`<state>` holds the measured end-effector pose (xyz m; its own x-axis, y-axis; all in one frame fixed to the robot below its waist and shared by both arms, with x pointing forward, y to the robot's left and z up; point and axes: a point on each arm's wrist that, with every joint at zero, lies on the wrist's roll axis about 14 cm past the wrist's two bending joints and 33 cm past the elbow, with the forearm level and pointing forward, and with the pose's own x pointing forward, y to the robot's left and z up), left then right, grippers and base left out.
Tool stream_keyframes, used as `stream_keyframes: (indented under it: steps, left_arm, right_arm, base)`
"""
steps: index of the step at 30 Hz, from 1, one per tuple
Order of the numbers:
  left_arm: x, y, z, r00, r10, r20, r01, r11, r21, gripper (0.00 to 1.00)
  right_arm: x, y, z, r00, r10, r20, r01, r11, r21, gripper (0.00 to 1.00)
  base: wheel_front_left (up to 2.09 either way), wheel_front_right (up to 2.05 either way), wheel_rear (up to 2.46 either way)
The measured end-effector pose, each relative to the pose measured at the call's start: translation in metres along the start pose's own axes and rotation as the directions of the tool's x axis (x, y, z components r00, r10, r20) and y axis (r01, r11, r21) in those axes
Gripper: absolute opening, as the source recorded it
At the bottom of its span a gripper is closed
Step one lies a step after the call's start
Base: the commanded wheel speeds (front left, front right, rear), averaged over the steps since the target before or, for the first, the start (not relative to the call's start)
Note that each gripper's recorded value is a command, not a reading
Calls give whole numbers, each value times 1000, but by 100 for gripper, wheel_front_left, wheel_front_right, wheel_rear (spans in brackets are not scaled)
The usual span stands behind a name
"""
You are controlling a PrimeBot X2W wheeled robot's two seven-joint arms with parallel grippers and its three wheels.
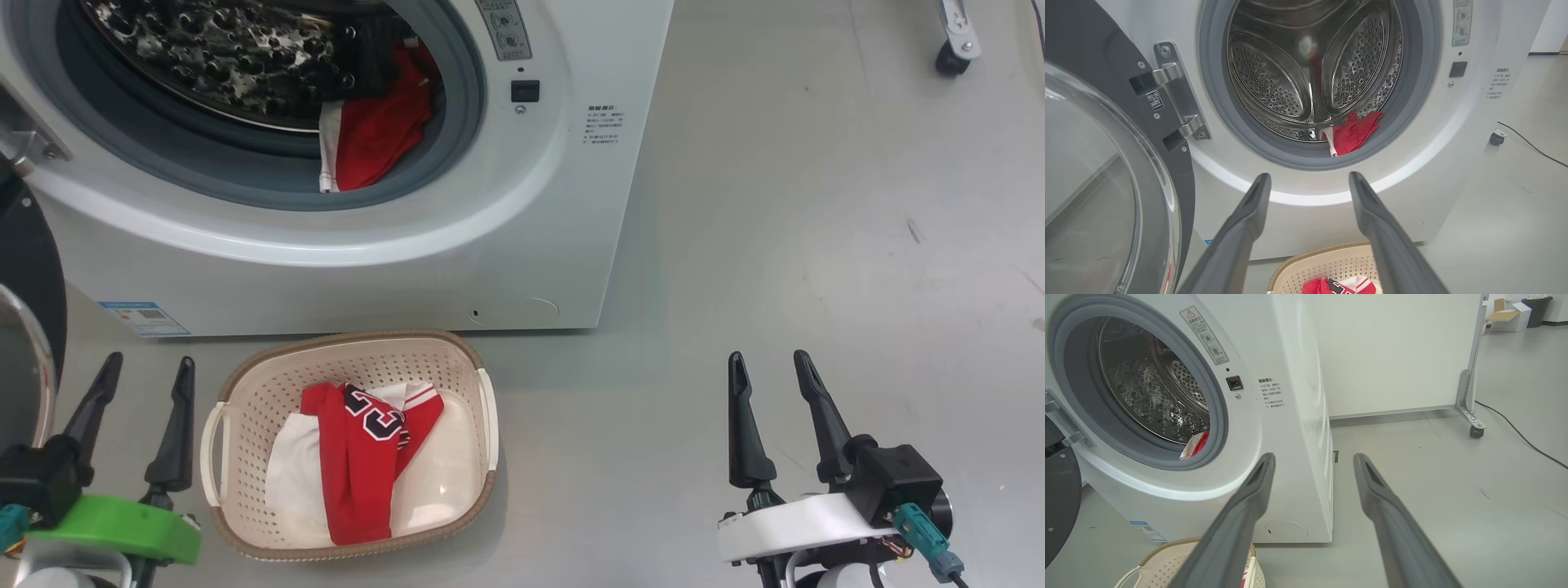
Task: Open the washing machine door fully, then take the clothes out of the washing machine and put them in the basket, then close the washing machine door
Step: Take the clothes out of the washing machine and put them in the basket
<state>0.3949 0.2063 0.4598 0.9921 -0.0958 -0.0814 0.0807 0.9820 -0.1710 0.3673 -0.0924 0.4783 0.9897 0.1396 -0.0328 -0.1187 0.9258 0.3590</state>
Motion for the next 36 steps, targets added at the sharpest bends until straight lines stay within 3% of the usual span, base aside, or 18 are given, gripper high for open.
stream_keyframes:
  steps: [6,20,29,36]
  left_arm:
    - [19,5,-1,999,-34,-10,34,999,36,100]
    - [96,-17,-4,982,-188,-20,189,979,70,100]
    - [142,-34,-43,961,-224,-164,218,974,-55,100]
    - [183,-38,-64,935,-239,-263,223,971,-91,100]
  right_arm:
    - [2,-6,-9,999,-26,-29,26,1000,7,100]
    - [9,-21,-18,995,-85,-57,85,996,14,100]
    - [3,-37,-24,985,-151,-81,152,988,9,100]
    - [-1,-50,-26,975,-204,-93,205,979,2,100]
  base:
    - [0,0,0]
    - [0,0,0]
    - [0,0,0]
    - [0,0,0]
